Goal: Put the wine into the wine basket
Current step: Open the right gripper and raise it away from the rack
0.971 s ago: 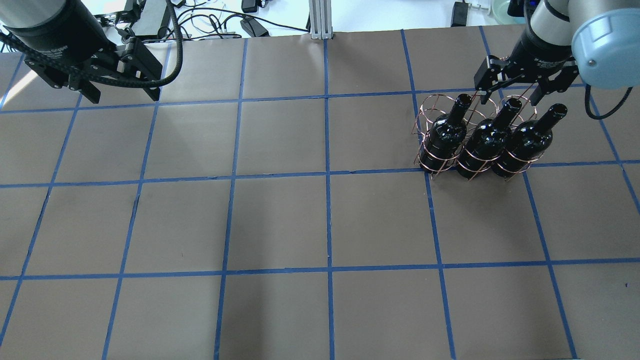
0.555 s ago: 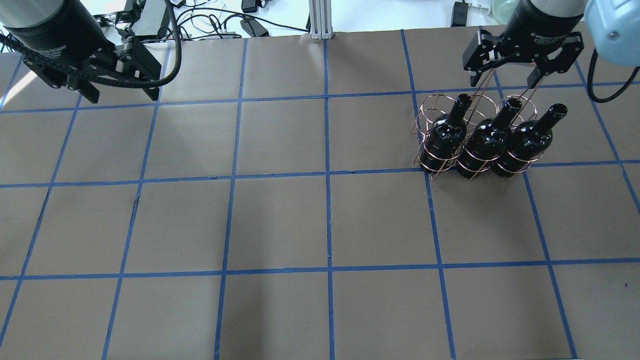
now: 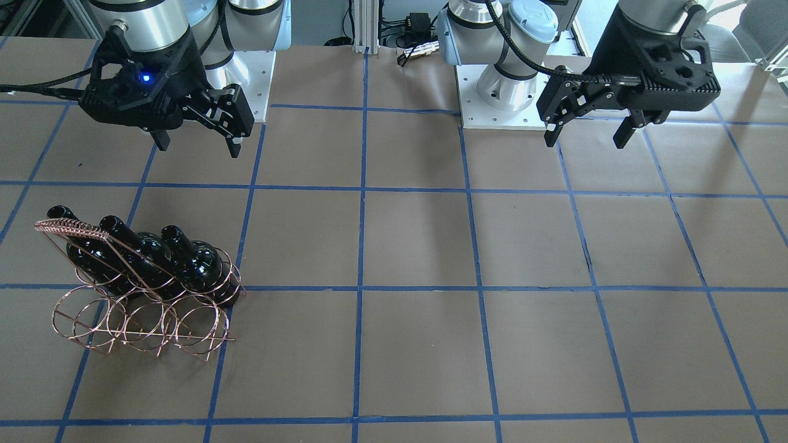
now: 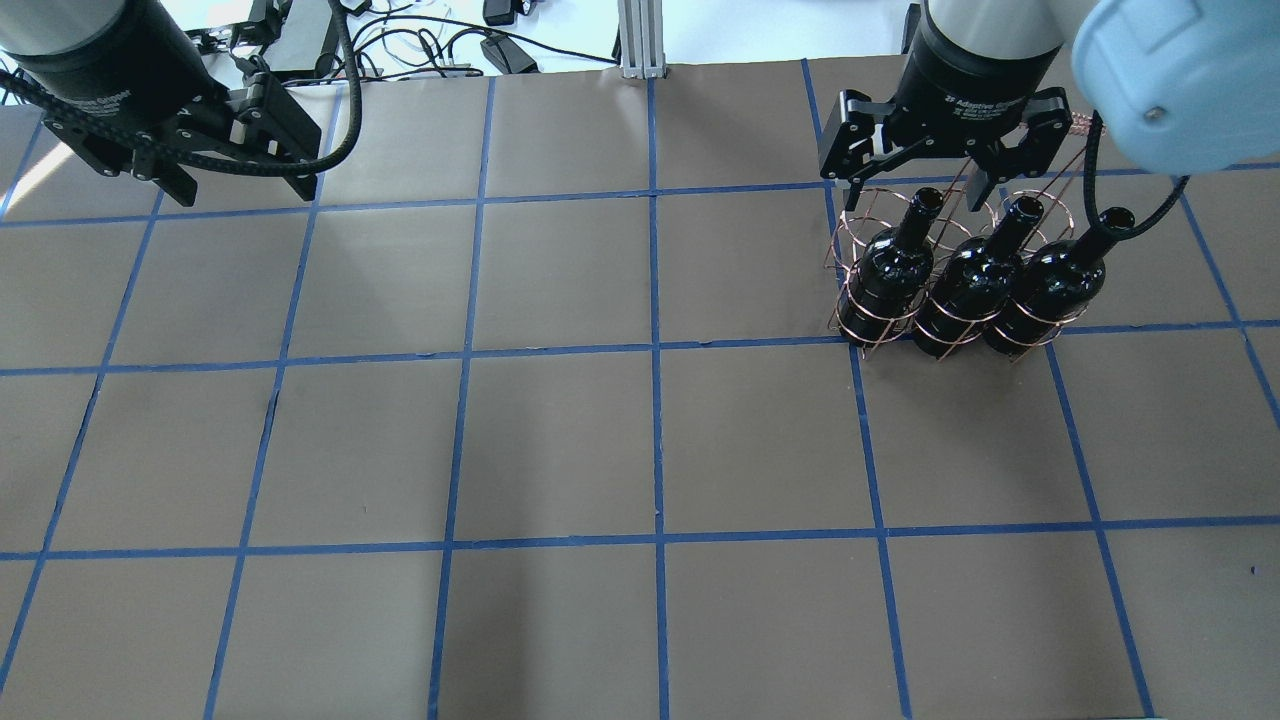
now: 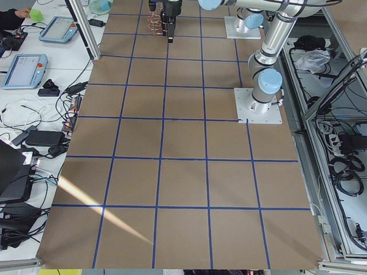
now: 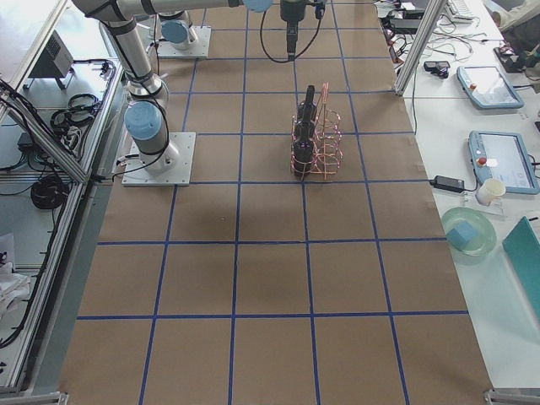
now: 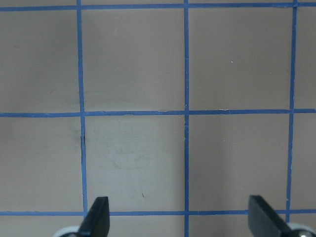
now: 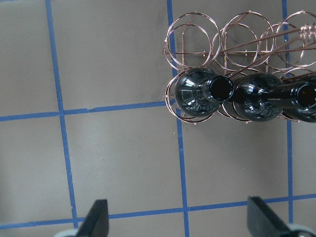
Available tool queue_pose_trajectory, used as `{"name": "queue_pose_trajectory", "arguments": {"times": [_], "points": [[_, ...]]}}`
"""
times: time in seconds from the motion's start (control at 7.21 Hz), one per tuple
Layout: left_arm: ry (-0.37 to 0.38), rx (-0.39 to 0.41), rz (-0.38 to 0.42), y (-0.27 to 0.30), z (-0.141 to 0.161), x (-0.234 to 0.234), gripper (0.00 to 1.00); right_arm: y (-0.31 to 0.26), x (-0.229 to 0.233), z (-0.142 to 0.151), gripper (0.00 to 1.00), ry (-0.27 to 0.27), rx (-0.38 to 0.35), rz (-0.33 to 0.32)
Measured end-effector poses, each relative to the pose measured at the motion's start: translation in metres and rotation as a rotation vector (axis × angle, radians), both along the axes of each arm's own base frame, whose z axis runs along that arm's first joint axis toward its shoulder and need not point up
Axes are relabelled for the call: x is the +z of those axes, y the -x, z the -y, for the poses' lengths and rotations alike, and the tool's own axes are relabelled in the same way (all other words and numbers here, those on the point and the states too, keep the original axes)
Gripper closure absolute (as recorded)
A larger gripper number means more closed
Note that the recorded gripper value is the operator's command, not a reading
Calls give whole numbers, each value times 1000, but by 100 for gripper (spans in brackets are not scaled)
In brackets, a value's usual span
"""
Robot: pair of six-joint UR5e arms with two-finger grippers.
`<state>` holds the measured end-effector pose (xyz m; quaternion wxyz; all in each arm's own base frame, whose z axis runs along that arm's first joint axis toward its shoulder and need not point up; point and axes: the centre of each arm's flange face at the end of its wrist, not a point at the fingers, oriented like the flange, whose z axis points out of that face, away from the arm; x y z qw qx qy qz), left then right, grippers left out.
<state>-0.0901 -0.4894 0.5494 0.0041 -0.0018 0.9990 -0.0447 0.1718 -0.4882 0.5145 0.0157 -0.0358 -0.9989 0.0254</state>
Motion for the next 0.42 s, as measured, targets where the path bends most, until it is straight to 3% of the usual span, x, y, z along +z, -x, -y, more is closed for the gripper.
{"name": "queue_pose_trajectory", "arguments": {"times": [0.42], "points": [[1,0,0,0,-1,1,0,5,1,0,0,-6,7,-7]]}}
